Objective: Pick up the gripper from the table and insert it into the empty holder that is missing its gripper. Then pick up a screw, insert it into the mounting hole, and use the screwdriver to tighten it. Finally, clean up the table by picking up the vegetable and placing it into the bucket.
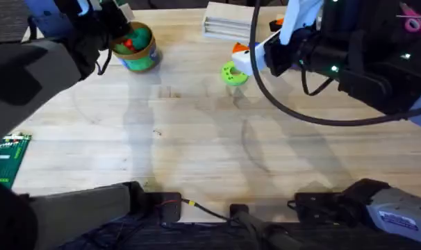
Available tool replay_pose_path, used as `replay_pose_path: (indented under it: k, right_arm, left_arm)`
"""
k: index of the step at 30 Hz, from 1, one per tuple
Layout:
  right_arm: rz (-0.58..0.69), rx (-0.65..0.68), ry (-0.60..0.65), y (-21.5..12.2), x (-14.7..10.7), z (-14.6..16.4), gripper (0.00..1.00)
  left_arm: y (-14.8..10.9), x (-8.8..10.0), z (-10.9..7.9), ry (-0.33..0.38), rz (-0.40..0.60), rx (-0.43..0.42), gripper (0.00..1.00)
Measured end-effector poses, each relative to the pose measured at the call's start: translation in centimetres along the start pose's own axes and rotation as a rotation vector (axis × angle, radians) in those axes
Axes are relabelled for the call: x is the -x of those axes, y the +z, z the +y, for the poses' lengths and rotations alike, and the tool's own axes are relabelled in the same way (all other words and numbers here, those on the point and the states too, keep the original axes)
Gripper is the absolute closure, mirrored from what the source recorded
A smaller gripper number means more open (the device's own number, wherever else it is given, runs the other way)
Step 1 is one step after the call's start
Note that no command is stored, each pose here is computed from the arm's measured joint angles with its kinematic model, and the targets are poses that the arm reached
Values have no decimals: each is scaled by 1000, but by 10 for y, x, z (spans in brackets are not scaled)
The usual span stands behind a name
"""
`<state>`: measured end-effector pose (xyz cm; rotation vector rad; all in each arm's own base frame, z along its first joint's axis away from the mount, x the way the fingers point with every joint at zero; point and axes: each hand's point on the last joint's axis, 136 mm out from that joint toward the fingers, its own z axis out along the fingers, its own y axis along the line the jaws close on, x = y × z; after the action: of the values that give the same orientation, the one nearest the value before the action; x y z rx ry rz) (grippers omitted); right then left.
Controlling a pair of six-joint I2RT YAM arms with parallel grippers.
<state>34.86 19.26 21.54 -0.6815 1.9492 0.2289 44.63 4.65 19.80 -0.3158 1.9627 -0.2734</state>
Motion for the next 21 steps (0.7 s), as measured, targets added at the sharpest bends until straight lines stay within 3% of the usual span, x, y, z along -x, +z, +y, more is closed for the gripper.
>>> replay_pose_path:
  k: [13,14,16,18,21]
  right_arm:
    - [0,0,0,0,0,0,9]
    - [0,0,0,0,0,0,10]
    - [0,0,0,0,0,0,7]
    - [0,0,0,0,0,0,7]
    - [0,0,0,0,0,0,7]
  left_arm:
    - [7,-6,33,-16,-7,169,974]
    - [8,-8,35,-17,-3,175,974]
    - [21,-29,47,-24,53,209,974]
    - [23,-32,49,-26,60,214,914]
    - [23,-31,48,-27,57,214,658]
